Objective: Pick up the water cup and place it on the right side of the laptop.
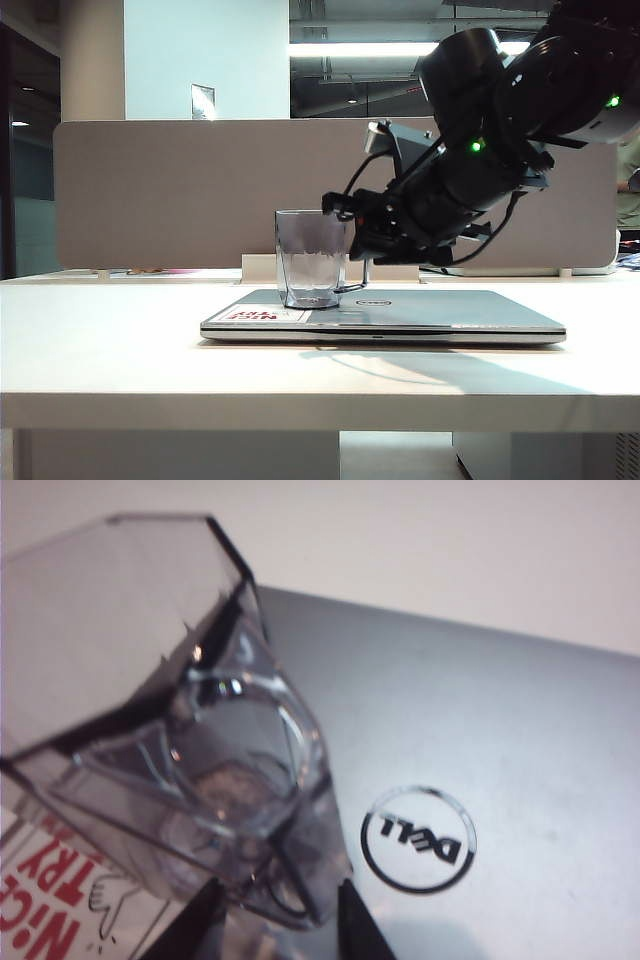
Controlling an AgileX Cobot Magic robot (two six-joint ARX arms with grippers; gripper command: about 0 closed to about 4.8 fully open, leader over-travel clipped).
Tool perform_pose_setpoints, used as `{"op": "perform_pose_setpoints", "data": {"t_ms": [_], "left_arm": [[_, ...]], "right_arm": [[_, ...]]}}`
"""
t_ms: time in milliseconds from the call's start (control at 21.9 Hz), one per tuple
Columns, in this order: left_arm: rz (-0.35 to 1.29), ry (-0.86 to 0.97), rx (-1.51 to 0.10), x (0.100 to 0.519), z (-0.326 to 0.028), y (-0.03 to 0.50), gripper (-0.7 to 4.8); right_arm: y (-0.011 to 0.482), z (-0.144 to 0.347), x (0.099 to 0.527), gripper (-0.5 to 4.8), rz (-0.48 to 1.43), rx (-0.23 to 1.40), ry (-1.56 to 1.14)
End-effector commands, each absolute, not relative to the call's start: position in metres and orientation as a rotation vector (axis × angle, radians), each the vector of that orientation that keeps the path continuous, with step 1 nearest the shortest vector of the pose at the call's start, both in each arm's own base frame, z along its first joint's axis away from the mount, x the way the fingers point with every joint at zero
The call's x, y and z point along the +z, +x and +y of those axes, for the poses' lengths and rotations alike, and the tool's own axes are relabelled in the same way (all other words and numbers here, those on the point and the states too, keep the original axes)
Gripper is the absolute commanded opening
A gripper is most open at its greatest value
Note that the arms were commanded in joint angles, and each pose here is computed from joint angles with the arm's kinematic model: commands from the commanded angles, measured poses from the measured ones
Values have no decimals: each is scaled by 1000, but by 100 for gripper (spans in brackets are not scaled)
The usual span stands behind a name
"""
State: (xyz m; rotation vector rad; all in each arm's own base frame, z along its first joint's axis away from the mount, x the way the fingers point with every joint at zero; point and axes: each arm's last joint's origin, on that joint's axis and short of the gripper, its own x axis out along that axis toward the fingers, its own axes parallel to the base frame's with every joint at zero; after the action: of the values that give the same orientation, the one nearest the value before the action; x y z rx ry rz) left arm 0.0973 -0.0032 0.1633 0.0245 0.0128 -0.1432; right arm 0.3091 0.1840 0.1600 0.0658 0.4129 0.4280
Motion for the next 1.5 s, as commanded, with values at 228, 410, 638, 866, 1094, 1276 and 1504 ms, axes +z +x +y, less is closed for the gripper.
{"op": "perform_pose_setpoints", "data": {"t_ms": [228, 410, 638, 866, 1094, 1276, 1504], "left_arm": [[-1, 26, -146, 165, -3, 97, -4], [-1, 26, -146, 165, -3, 97, -4], [0, 26, -147, 165, -3, 97, -4], [0, 26, -147, 165, -3, 97, -4], [0, 26, -147, 165, -3, 97, -4], [0, 25, -147, 165, -3, 97, -4], [0, 25, -147, 165, -3, 97, -4]], "right_arm": [[316, 187, 154, 157, 346, 401, 84], [319, 189, 147, 156, 327, 396, 90], [322, 189, 147, 144, 270, 352, 101], [325, 189, 143, 144, 263, 336, 102], [331, 193, 140, 144, 267, 330, 99], [336, 195, 143, 97, 256, 331, 102], [336, 195, 143, 47, 253, 329, 96]]}}
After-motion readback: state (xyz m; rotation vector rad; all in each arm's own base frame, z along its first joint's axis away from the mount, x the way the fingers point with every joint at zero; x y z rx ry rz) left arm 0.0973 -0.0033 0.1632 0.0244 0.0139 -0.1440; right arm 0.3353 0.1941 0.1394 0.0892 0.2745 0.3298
